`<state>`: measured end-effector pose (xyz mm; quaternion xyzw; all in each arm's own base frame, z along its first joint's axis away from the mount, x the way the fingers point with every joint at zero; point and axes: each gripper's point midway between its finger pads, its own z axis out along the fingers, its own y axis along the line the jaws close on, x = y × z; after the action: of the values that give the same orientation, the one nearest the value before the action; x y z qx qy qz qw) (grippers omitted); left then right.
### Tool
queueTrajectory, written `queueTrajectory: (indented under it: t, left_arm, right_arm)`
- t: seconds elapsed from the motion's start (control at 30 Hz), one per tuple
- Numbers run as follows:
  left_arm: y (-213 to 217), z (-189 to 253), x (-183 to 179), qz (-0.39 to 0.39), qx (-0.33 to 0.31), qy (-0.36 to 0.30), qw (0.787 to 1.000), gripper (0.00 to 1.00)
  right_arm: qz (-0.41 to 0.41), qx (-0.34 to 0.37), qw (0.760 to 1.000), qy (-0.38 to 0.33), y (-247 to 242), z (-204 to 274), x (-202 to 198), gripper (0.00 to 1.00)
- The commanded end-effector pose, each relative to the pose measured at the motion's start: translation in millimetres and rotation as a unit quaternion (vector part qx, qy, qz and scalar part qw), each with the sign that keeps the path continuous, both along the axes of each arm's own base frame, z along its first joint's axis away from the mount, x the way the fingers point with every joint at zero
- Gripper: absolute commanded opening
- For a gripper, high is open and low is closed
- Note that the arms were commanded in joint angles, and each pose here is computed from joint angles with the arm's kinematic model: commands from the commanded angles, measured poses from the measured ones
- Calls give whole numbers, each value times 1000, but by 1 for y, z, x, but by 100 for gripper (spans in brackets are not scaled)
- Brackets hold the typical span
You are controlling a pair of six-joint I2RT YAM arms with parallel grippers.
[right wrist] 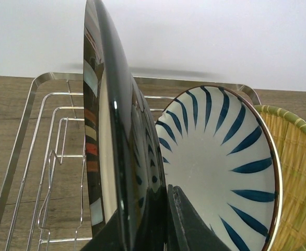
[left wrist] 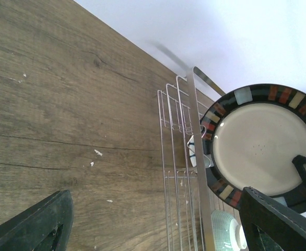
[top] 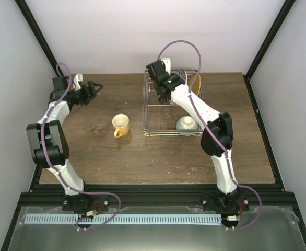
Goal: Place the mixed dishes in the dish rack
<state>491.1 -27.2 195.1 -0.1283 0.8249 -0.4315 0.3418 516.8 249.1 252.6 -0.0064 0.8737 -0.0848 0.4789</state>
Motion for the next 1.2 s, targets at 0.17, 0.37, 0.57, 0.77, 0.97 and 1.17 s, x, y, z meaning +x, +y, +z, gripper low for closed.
queueTrajectory:
  t: [0.17, 0.37, 0.57, 0.77, 0.97, 1.17]
  left_arm:
    - [-6, -6, 1, -13, 3, -1, 1000, 88]
    - [-8, -5, 2, -15, 4, -1, 1000, 89]
    - [-11, -6, 2, -19, 4, 0, 1000, 89]
    - [-12, -5, 4, -22, 4, 0, 1000, 89]
    - [-15, -7, 5, -26, 3, 3, 1000, 89]
    - [-18, -8, 4, -28, 5, 5, 1000, 89]
  right_arm:
    - [16, 25, 999, -39, 33, 15, 7, 1]
    - [22, -1, 1000, -9, 41, -13, 2, 2]
    - [31, -8, 999, 14, 46, -30, -2, 4]
    - [46, -20, 997, 52, 53, -51, -17, 6]
    - [68, 1, 994, 85, 62, -68, -27, 3]
    - [84, 23, 991, 106, 70, -74, -33, 1]
